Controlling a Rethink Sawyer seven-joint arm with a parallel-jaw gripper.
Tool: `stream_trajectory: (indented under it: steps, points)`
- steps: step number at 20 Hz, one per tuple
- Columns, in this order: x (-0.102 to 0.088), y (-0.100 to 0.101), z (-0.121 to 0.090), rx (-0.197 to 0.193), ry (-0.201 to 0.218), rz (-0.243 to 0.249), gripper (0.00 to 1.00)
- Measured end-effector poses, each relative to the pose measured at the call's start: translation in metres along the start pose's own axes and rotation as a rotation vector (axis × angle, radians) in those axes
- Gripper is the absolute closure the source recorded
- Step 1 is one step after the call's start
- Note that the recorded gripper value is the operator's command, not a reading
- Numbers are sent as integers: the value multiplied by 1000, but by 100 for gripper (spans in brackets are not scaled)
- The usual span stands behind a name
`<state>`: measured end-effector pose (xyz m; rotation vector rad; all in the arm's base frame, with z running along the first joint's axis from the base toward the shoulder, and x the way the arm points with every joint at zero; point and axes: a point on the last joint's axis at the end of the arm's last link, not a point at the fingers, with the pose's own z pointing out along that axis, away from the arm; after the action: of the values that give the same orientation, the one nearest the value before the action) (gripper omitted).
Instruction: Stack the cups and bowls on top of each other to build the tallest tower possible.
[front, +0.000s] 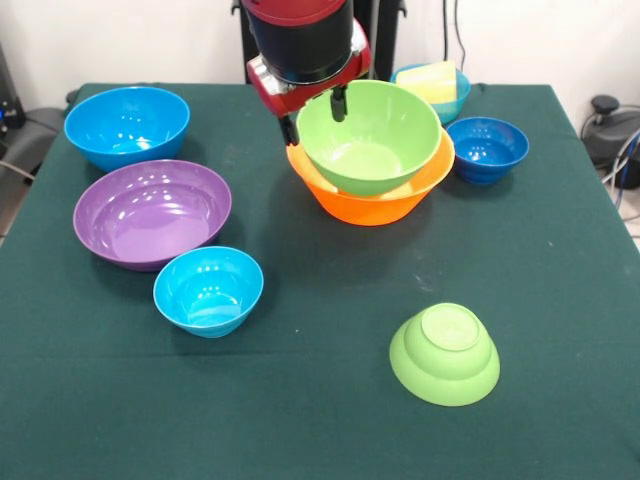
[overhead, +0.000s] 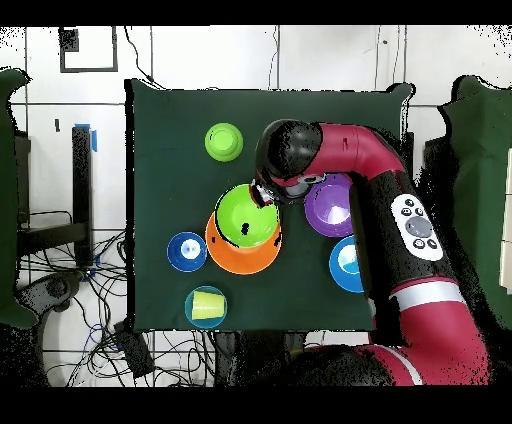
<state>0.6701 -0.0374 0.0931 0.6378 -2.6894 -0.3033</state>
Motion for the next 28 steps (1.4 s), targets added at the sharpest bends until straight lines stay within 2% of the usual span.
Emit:
stream_trajectory:
  steps: [10, 17, 23, 28]
  points:
    - [-3, 6, 1, 3, 6, -10, 0]
    - [-2, 6, -9, 17, -1, -8, 0]
    - [1, 5, -35, 55, -23, -3, 0]
    - [5, 6, -72, 104, -48, 5, 0]
